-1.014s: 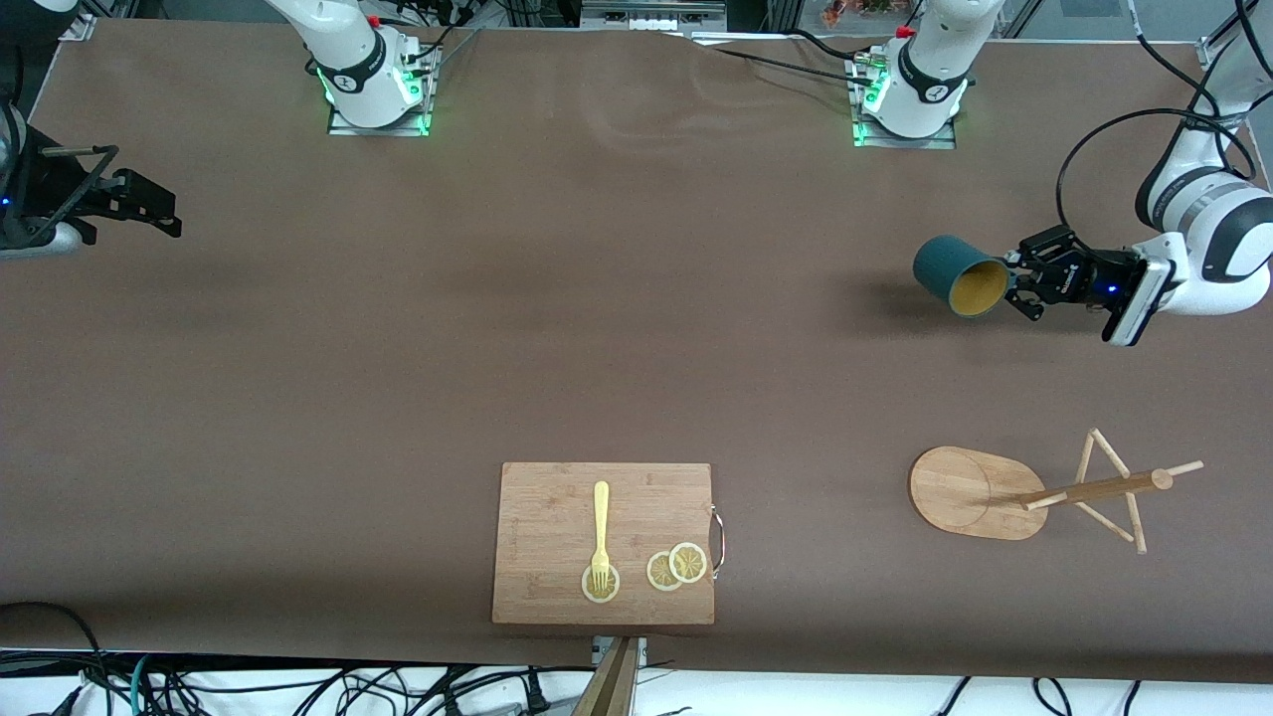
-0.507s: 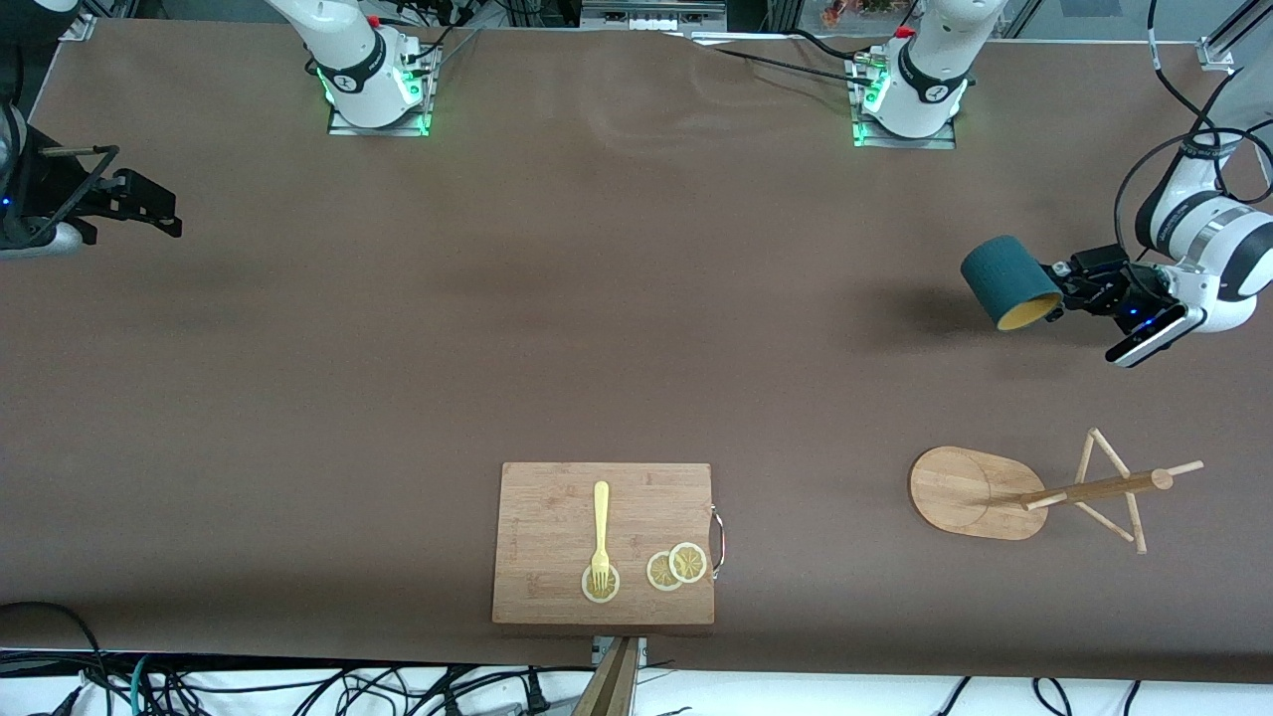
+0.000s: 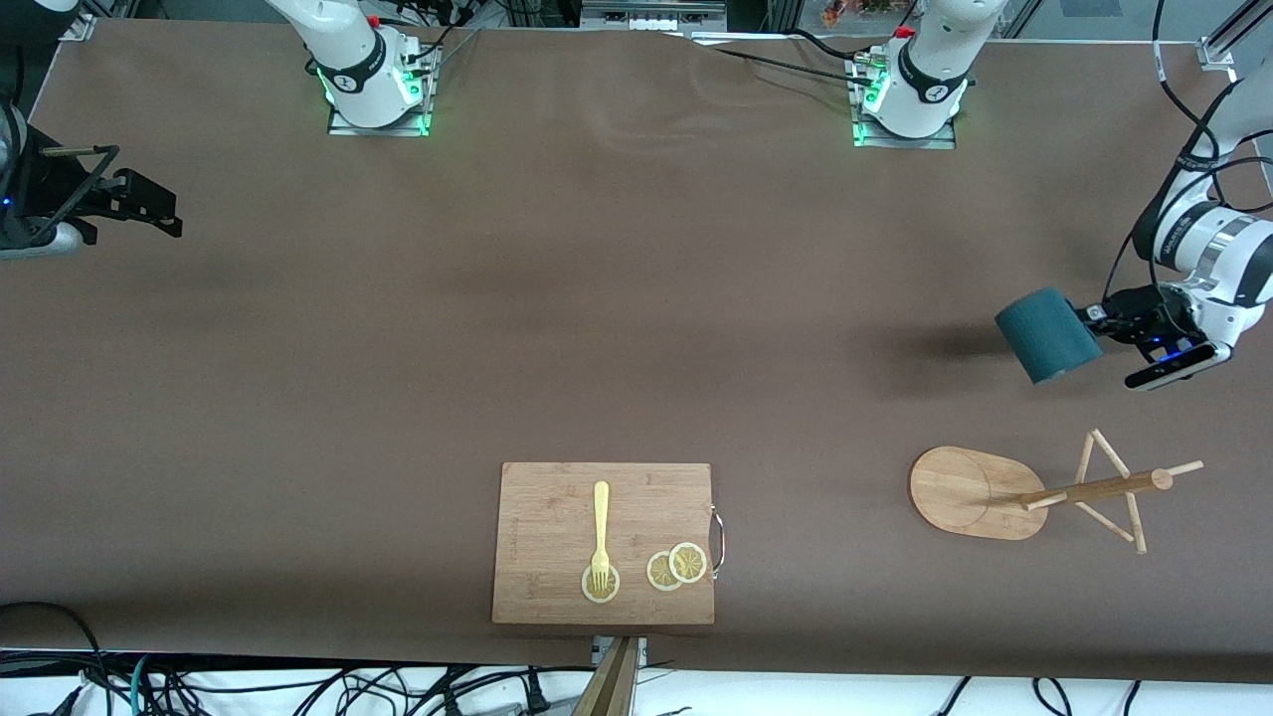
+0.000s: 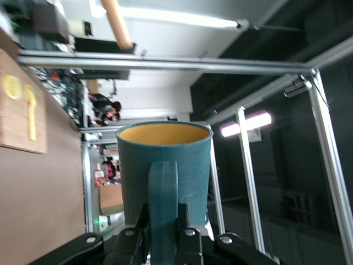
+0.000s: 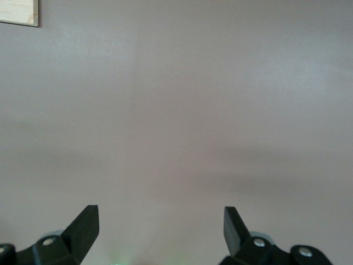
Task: Pass cup and hang on rack
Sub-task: 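Carry the mug with the left gripper over the wooden rack, then lower the mug handle onto a rack peg with the left gripper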
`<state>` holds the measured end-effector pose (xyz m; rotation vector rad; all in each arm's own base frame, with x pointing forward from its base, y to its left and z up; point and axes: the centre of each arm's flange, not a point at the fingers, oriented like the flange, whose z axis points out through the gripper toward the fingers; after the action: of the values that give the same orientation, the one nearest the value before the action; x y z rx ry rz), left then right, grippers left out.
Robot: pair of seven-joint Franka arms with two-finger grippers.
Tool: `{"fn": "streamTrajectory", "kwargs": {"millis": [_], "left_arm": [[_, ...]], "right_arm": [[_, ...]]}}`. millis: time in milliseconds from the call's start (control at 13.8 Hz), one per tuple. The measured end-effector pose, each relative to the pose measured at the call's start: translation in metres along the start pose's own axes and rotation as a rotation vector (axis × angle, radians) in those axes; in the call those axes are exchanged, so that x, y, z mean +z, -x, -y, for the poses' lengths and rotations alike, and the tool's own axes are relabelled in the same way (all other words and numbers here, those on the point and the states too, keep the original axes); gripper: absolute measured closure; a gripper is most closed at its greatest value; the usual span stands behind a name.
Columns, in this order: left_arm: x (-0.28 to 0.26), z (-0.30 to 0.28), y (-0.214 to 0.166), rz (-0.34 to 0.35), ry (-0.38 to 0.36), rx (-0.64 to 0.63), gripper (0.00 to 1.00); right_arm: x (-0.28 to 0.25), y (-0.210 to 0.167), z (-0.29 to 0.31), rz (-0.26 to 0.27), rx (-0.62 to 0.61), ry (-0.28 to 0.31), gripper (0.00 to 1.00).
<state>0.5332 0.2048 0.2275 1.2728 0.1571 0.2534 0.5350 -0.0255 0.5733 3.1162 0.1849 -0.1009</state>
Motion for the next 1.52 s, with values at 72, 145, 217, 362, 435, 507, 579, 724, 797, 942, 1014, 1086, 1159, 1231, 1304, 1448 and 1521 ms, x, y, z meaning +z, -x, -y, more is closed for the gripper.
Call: {"fn": "streamTrajectory", "kwargs": {"millis": [72, 145, 217, 362, 435, 507, 579, 724, 797, 942, 1014, 1086, 1159, 1231, 1304, 1448, 1521], "left_arm": [[-0.005, 0.002, -0.002, -0.023, -0.010, -0.025, 0.79], [-0.008, 0.005, -0.005, -0.050, -0.008, -0.058, 0.79], [-0.011, 0.007, -0.007, -0.071, -0.002, -0.091, 0.79], [-0.012, 0.007, -0.014, -0.107, 0.012, -0.153, 0.79], [-0.012, 0.009, -0.016, -0.114, 0.022, -0.183, 0.79], [-0.010, 0.011, -0.018, -0.114, 0.030, -0.207, 0.79], [-0.011, 0.011, -0.021, -0.115, 0.036, -0.225, 0.79], [-0.015, 0.009, -0.031, -0.119, 0.044, -0.271, 0.79], [-0.017, 0.008, -0.036, -0.119, 0.050, -0.288, 0.79], [-0.018, 0.008, -0.046, -0.115, 0.065, -0.313, 0.79], [-0.019, 0.009, -0.049, -0.115, 0.070, -0.321, 0.79], [-0.020, 0.010, -0.052, -0.116, 0.074, -0.323, 0.79], [-0.023, 0.011, -0.054, -0.119, 0.078, -0.325, 0.79], [-0.025, 0.013, -0.056, -0.122, 0.082, -0.327, 0.79], [-0.028, 0.015, -0.058, -0.125, 0.086, -0.328, 0.79], [-0.033, 0.020, -0.062, -0.131, 0.095, -0.331, 0.79], [-0.035, 0.022, -0.063, -0.133, 0.098, -0.331, 0.79]], "right_arm": [[0.000, 0.000, 0.000, 0.000, 0.000, 0.000, 0.00], [0.000, 0.000, 0.000, 0.000, 0.000, 0.000, 0.00], [0.000, 0.000, 0.000, 0.000, 0.000, 0.000, 0.00], [0.000, 0.000, 0.000, 0.000, 0.000, 0.000, 0.00], [0.000, 0.000, 0.000, 0.000, 0.000, 0.000, 0.00], [0.000, 0.000, 0.000, 0.000, 0.000, 0.000, 0.00], [0.000, 0.000, 0.000, 0.000, 0.000, 0.000, 0.00], [0.000, 0.000, 0.000, 0.000, 0.000, 0.000, 0.00], [0.000, 0.000, 0.000, 0.000, 0.000, 0.000, 0.00], [0.000, 0.000, 0.000, 0.000, 0.000, 0.000, 0.00], [0.000, 0.000, 0.000, 0.000, -0.001, 0.000, 0.00], [0.000, 0.000, 0.000, 0.000, -0.001, -0.001, 0.00], [0.000, 0.000, 0.000, 0.000, -0.001, -0.001, 0.00], [0.000, 0.000, 0.000, 0.000, -0.001, -0.001, 0.00], [0.000, 0.000, 0.000, 0.000, -0.001, -0.001, 0.00], [0.000, 0.000, 0.000, 0.000, -0.001, -0.001, 0.00], [0.000, 0.000, 0.000, 0.000, -0.001, -0.001, 0.00]]}}
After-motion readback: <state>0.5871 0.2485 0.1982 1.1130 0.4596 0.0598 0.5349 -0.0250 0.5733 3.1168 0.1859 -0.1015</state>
